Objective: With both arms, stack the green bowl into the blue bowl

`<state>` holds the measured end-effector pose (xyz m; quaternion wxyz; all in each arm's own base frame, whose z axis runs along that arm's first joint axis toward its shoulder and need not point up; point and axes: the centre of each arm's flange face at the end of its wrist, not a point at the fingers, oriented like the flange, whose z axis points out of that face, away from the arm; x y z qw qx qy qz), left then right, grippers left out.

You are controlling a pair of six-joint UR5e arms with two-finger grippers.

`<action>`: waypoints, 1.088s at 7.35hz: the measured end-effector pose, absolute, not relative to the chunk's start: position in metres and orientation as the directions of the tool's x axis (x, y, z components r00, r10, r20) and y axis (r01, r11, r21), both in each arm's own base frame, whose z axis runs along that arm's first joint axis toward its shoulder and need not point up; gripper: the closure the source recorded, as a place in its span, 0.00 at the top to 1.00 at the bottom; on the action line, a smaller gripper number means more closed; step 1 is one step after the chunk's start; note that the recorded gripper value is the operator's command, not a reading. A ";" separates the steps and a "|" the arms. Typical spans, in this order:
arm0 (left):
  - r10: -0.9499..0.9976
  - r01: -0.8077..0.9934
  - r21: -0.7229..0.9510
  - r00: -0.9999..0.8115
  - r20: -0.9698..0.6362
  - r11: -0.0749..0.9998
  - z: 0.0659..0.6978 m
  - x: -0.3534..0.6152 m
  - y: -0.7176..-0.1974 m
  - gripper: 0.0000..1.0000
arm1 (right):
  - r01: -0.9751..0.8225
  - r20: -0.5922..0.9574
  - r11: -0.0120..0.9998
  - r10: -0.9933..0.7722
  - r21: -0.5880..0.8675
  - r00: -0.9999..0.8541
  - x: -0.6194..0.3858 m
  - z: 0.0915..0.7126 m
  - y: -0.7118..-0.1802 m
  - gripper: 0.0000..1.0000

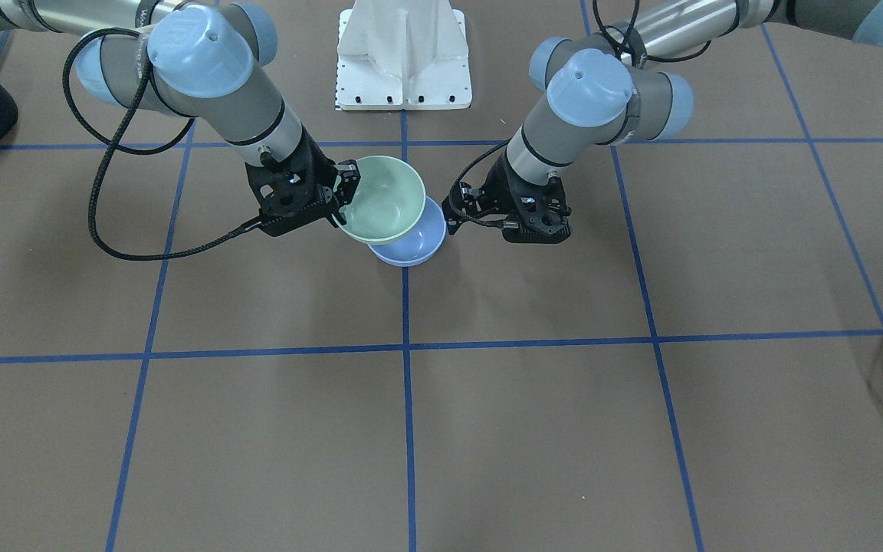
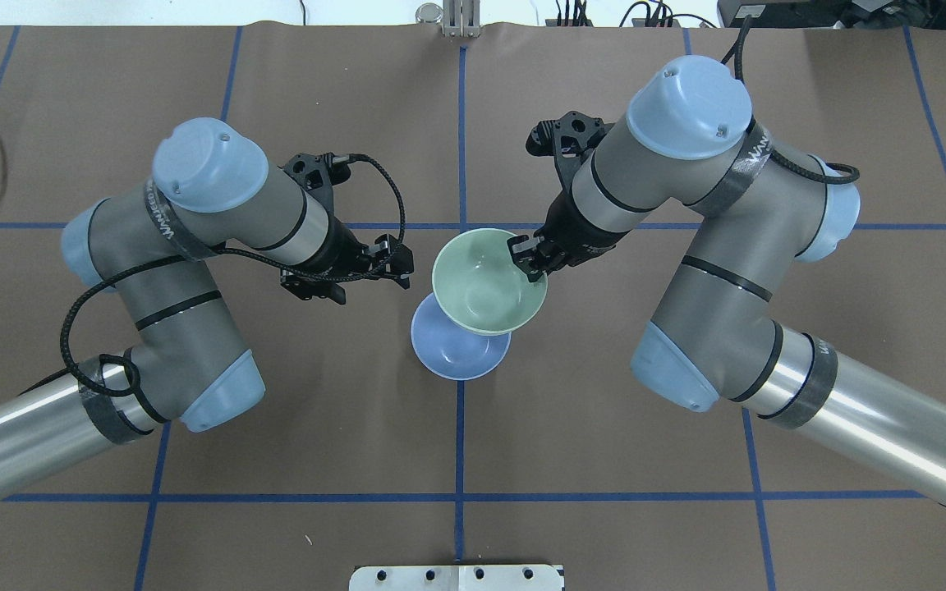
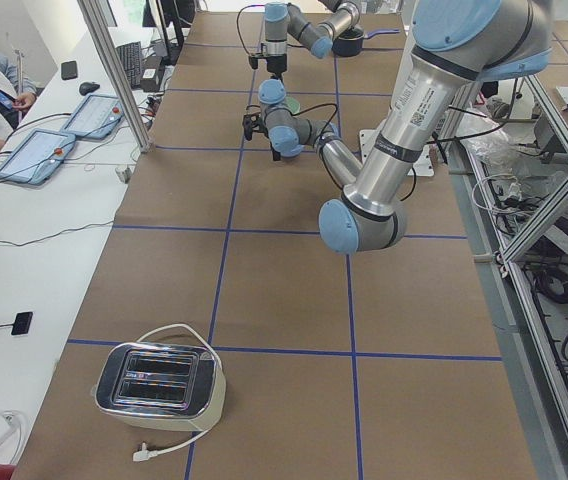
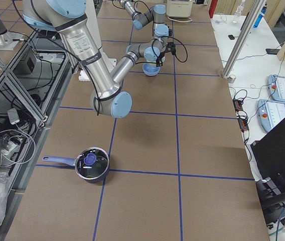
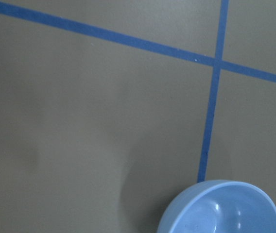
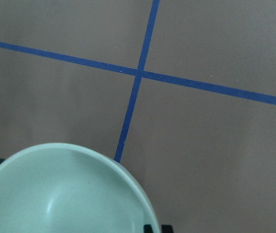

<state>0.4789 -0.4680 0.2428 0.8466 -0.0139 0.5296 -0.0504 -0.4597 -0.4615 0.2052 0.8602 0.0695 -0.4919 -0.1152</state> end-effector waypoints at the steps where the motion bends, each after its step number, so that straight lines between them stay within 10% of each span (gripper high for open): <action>1: -0.081 0.068 -0.057 0.438 -0.896 0.996 0.248 0.470 -0.472 0.96 | 0.134 0.826 0.962 -0.273 0.238 0.494 -0.466 0.206 -0.457 0.16; 8: -0.053 0.046 -0.036 0.460 -0.886 0.998 0.291 0.420 -0.497 0.96 | 0.158 0.793 0.955 -0.297 0.252 0.531 -0.523 0.207 -0.448 0.16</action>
